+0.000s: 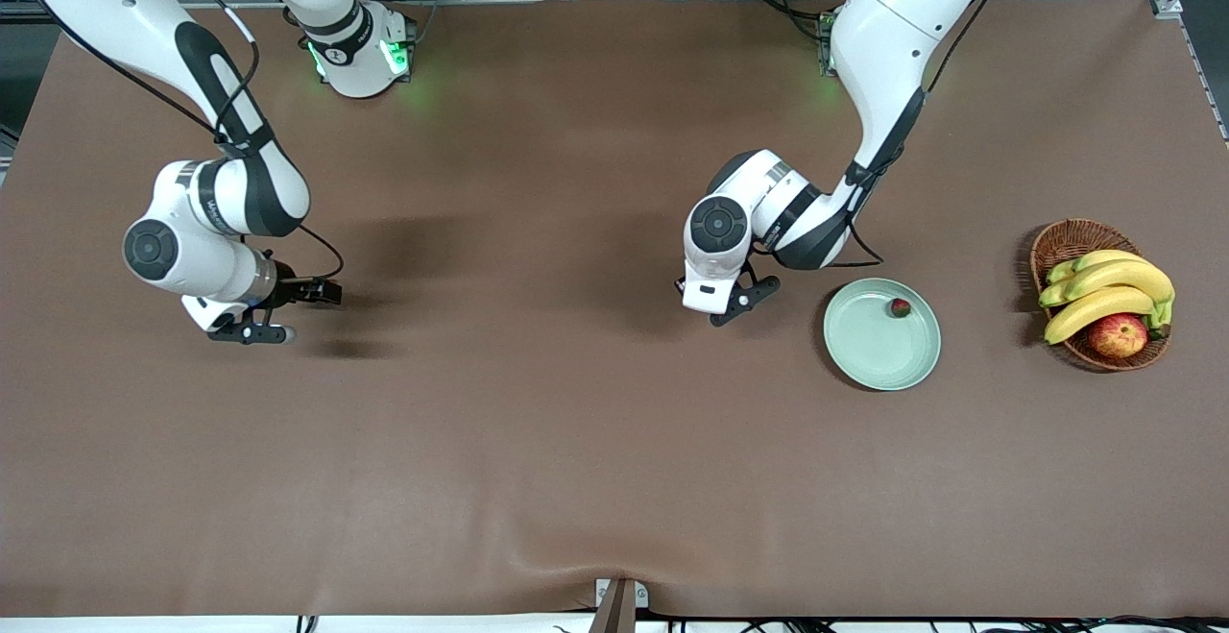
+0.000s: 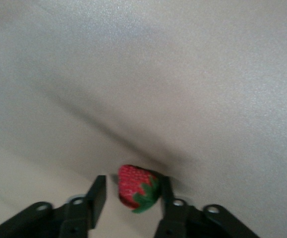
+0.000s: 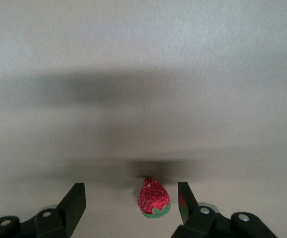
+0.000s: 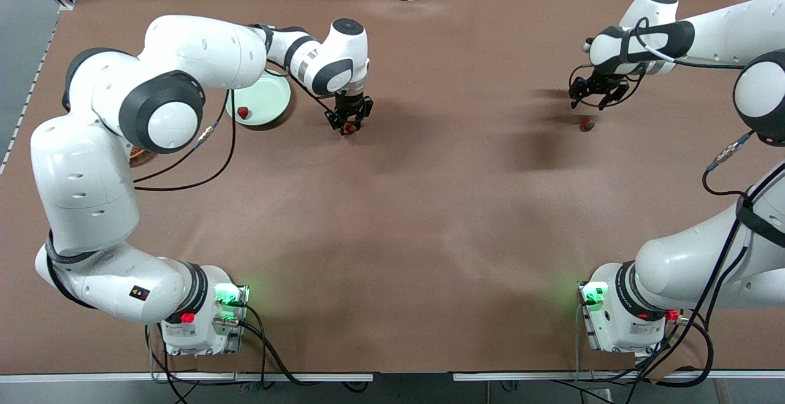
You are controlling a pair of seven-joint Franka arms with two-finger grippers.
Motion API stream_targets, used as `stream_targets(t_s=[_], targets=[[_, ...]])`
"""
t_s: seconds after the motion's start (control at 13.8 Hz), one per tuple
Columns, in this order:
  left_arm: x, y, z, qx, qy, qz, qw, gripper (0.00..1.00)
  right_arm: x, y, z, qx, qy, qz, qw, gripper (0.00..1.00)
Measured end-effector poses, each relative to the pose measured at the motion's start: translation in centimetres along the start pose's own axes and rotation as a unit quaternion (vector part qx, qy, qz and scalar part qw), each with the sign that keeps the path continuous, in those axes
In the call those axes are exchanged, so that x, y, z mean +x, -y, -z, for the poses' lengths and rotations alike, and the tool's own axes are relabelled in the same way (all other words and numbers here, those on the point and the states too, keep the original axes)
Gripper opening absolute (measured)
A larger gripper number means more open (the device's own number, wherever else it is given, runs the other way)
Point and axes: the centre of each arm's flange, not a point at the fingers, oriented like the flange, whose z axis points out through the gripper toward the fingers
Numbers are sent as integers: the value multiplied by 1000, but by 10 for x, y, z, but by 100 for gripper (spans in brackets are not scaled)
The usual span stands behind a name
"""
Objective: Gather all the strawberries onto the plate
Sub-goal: 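Grasp the second strawberry with the left gripper while the right gripper reaches the third, then drop the strawberry onto the plate while the right gripper lifts the third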
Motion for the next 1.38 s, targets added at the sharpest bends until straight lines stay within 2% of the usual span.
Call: stream_targets(t_s=[0.07, 0.15, 0.22, 0.36, 0.44, 0.65, 0.73, 0.8, 0.87, 0.94, 1.02, 1.09, 1.38], targets=[[0, 0, 0, 0, 0, 1, 1000, 46, -3, -2, -4, 0, 3, -2, 1000, 84], [0, 0, 0, -1, 0, 1, 1000, 41, -5, -4, -7, -1, 6, -3, 1000, 79], [1, -1, 1, -2, -1, 2, 1000, 33, -7, -5, -9, -1, 9, -4, 1000, 79], [11, 0, 6, -7, -2, 12, 1000, 33, -12, -6, -14, -2, 15, -4, 1000, 75], [25, 3, 14, -15, -4, 23, 1000, 33, -14, -7, -17, -2, 16, -4, 1000, 70], [83, 30, 66, -38, -20, 58, 997, 33, -18, -11, -23, -2, 15, 0, 1000, 66], [99, 42, 85, -44, -26, 62, 997, 33, -19, -15, -24, -1, 15, 1, 1000, 57], [114, 55, 100, -46, -30, 68, 996, 33, -20, -18, -25, -1, 14, 1, 1000, 57], [127, 69, 108, -40, -30, 74, 996, 33, -21, -19, -27, -1, 12, 1, 1000, 51], [142, 84, 108, -28, -26, 78, 996, 33, -22, -20, -29, -1, 11, 2, 1000, 51], [158, 99, 102, -17, -22, 79, 996, 33, -22, -19, -30, -1, 11, 3, 1000, 45], [174, 113, 96, -12, -17, 81, 996, 33, -22, -19, -30, -1, 10, 4, 1000, 33], [221, 157, 65, 17, -17, 90, 996, 33, -10, -12, -17, 1, -10, 8, 1000, 33]])
